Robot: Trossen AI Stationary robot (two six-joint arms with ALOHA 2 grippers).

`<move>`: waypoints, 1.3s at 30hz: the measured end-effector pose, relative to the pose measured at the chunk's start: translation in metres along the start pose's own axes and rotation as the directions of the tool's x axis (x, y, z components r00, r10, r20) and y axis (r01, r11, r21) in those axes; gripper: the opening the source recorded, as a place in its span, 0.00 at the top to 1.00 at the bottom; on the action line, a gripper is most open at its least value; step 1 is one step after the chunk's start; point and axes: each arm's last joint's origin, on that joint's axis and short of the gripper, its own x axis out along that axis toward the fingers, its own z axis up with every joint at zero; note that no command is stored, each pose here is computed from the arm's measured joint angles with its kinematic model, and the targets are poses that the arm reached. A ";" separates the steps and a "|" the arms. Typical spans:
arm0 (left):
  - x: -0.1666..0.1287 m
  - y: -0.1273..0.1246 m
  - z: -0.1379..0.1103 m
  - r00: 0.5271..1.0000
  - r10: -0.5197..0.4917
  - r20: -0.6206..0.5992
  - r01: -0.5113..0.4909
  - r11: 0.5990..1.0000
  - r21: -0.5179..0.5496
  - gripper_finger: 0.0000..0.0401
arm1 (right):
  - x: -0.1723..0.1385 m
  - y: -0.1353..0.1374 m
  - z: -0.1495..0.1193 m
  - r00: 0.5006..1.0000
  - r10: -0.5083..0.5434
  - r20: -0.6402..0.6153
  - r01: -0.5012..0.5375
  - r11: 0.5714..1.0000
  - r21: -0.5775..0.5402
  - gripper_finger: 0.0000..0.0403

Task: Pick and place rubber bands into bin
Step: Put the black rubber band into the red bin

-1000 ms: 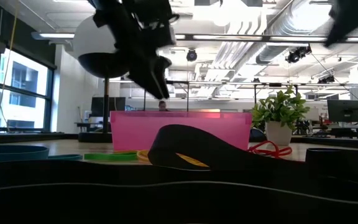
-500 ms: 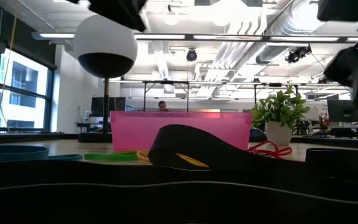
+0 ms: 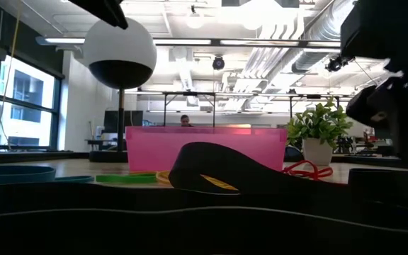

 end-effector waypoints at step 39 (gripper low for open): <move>-0.002 -0.001 -0.002 1.000 0.026 -0.015 -0.026 1.000 -0.007 0.68 | -0.007 0.009 0.039 0.977 -0.209 0.029 0.209 0.978 0.016 0.99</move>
